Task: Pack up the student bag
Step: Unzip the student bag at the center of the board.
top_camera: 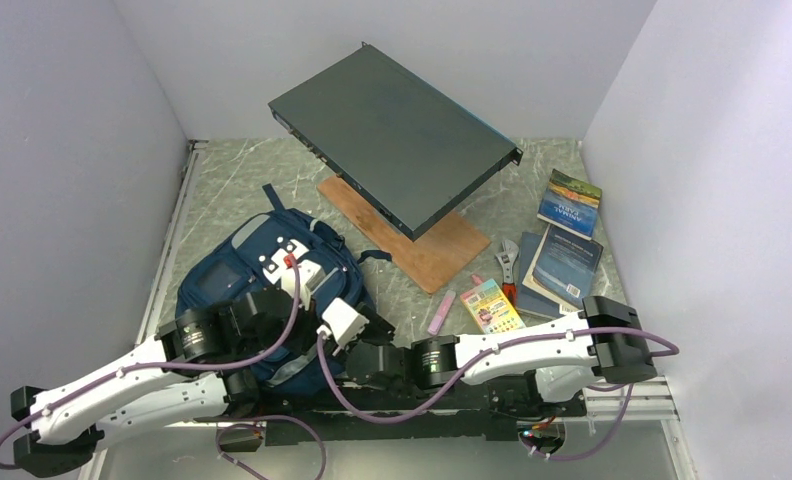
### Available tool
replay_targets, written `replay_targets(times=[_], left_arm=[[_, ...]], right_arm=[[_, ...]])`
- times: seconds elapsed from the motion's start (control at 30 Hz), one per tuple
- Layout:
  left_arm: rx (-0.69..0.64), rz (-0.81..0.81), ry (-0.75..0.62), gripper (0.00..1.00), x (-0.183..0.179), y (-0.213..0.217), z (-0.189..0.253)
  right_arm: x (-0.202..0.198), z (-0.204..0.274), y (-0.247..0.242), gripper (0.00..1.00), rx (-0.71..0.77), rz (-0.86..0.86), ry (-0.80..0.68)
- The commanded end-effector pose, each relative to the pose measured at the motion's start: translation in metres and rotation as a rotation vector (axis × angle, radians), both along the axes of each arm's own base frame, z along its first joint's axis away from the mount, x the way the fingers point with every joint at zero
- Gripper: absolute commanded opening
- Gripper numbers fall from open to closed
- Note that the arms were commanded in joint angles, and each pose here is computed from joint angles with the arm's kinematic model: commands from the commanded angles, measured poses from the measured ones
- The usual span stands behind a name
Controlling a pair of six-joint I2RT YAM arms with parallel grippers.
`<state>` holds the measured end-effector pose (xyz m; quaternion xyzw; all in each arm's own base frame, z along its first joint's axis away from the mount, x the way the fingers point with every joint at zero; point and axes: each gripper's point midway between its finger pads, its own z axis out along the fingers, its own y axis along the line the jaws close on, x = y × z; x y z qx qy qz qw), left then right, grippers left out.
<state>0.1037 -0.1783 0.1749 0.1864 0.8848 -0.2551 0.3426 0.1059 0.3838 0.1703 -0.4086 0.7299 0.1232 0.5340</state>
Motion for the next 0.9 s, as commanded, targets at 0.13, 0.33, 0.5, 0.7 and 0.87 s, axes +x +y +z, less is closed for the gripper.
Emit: replay_targets(times=[0.13, 0.33, 0.5, 0.7, 0.87], left_arm=[[-0.076, 0.033, -0.036, 0.00, 0.003, 0.002, 0.015], [-0.054, 0.040, -0.028, 0.00, -0.001, 0.012, 0.013], [-0.047, 0.042, -0.026, 0.00, -0.003, 0.018, 0.018], [-0.020, 0.060, -0.031, 0.00, -0.007, 0.034, 0.025], [-0.029, 0.095, -0.085, 0.00, -0.005, 0.052, 0.046]], right_arm=[[0.005, -0.001, 0.013, 0.45, 0.088, -0.032, 0.044], [0.019, 0.008, 0.006, 0.11, 0.145, -0.102, 0.060], [0.029, 0.015, -0.008, 0.00, 0.209, -0.148, 0.155], [0.030, 0.019, -0.033, 0.00, 0.449, -0.096, 0.356], [0.019, 0.011, -0.034, 0.00, 0.617, 0.048, 0.464]])
